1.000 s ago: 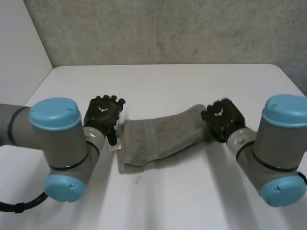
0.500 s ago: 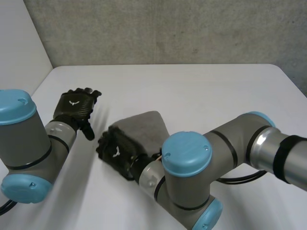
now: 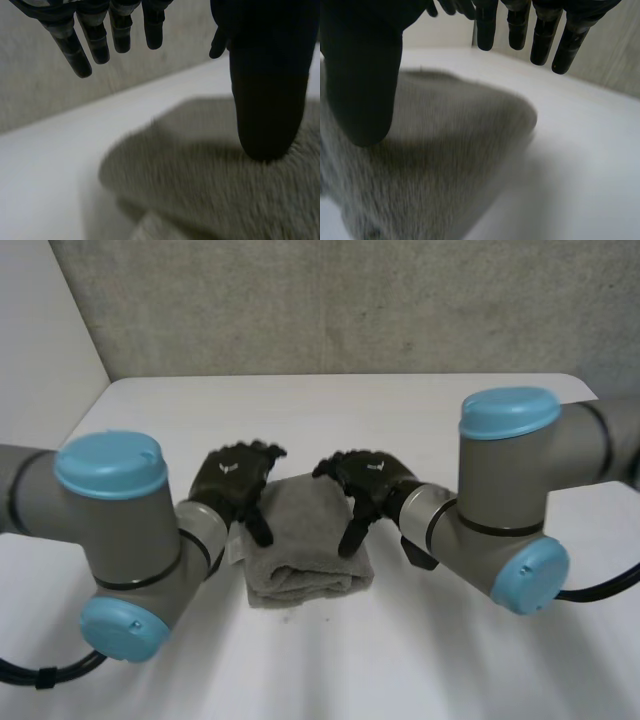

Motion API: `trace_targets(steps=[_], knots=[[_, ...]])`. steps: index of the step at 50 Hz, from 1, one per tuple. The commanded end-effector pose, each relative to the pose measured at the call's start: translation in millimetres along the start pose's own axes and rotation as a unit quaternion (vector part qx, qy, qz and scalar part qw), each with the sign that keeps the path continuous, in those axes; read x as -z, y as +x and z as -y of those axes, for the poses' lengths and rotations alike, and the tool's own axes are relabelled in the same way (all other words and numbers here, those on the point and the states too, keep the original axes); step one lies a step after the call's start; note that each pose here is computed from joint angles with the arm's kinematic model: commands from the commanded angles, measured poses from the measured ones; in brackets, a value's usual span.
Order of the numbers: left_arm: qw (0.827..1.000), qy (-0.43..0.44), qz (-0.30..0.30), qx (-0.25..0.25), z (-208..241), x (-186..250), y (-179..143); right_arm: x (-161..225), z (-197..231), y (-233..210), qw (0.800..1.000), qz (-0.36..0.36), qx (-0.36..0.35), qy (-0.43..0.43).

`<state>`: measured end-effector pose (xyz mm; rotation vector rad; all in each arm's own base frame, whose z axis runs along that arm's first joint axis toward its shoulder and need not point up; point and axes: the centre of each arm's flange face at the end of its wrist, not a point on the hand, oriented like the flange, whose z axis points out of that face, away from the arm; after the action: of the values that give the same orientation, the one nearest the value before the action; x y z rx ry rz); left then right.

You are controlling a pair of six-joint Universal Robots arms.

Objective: Fold the towel.

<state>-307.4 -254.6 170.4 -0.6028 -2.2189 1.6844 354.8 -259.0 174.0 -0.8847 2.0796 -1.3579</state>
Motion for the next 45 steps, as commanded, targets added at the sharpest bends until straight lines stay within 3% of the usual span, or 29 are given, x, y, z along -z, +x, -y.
trace_targets(steps=[1, 8, 16, 18, 24, 27, 32, 38, 45], knots=[[0.998, -0.049, 0.029, -0.008, -30.4, -6.1, -6.7, -21.2, -28.5, 3.9, 0.998, -0.003, 0.039, -0.047], [0.998, -0.063, 0.028, -0.01, -35.0, 0.1, -6.7, -16.2, -20.1, 6.6, 0.996, -0.025, 0.077, -0.042], [0.999, -0.019, 0.026, -0.004, 11.1, 17.0, -9.6, 21.4, 49.6, 17.0, 0.991, -0.062, 0.094, 0.072], [0.999, 0.028, 0.031, -0.001, 47.3, 26.3, -13.1, 42.9, 83.8, 29.1, 0.979, -0.104, 0.103, 0.142], [0.993, 0.114, 0.043, 0.01, 117.0, 49.3, -24.7, 85.2, 128.6, 58.5, 0.946, -0.22, 0.098, 0.215], [0.989, 0.137, 0.047, 0.013, 143.0, 63.5, -30.7, 100.1, 134.6, 64.9, 0.939, -0.254, 0.091, 0.215], [0.987, 0.149, 0.052, 0.015, 162.2, 75.3, -41.3, 110.2, 129.5, 70.0, 0.943, -0.265, 0.083, 0.185], [0.987, 0.148, 0.054, 0.017, 164.2, 75.9, -49.3, 111.7, 127.3, 73.4, 0.944, -0.267, 0.082, 0.174], [0.986, 0.149, 0.047, 0.054, 163.0, 75.4, -50.5, 112.2, 126.1, 73.0, 0.945, -0.267, 0.081, 0.172]])
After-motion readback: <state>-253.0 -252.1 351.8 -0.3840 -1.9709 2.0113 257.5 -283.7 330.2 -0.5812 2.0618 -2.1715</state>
